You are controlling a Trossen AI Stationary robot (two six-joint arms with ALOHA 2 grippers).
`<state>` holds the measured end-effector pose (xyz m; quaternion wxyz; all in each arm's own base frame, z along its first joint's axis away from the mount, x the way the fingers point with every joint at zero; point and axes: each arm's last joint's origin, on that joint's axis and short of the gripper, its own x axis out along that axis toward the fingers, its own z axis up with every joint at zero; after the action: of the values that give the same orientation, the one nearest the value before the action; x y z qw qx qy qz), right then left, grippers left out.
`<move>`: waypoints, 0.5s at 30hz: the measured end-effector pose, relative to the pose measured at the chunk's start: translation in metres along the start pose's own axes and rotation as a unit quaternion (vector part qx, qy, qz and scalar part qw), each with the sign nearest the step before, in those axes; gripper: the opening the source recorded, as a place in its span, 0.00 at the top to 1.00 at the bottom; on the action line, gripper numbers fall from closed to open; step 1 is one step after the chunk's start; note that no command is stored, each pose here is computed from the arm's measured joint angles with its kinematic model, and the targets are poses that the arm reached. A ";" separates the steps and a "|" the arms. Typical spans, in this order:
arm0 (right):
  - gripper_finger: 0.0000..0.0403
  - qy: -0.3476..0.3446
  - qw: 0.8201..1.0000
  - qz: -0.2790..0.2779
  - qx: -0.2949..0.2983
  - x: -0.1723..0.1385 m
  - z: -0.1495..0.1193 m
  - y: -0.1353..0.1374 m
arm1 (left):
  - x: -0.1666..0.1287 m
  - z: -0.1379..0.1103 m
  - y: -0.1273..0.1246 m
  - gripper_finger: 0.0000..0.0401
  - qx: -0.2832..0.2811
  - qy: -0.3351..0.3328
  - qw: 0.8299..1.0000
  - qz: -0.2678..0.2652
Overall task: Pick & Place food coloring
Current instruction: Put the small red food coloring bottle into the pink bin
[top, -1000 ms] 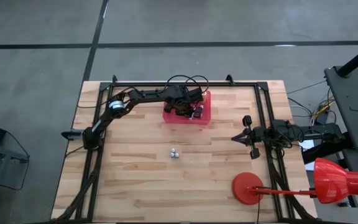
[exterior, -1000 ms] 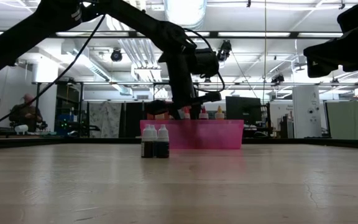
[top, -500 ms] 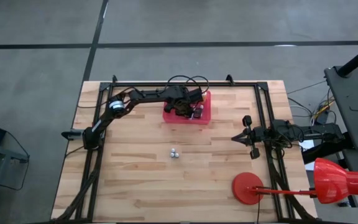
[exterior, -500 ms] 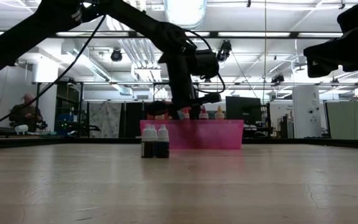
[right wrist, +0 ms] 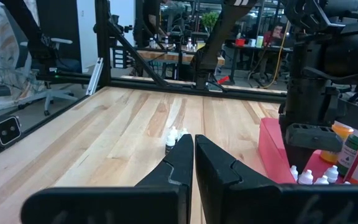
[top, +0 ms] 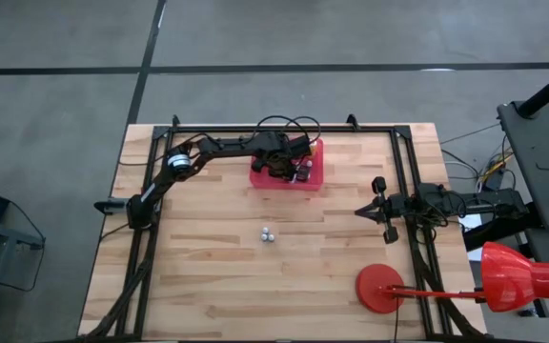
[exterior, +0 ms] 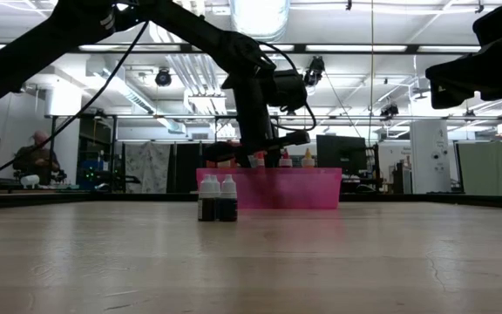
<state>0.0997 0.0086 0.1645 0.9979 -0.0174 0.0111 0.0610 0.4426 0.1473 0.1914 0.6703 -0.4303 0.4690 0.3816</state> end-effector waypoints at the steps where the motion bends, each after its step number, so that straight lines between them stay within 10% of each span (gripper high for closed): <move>1: 0.98 0.000 1.000 0.000 0.000 0.000 0.000 0.000 | 0.000 0.000 0.000 0.86 0.003 0.000 1.000 0.000; 15: 0.98 0.000 1.000 0.000 0.000 0.000 0.000 0.000 | 0.000 0.000 0.000 0.80 0.014 -0.001 1.000 0.000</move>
<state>0.0997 0.0085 0.1645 0.9979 -0.0174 0.0110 0.0608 0.4427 0.1474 0.1914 0.6765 -0.4204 0.4740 0.3754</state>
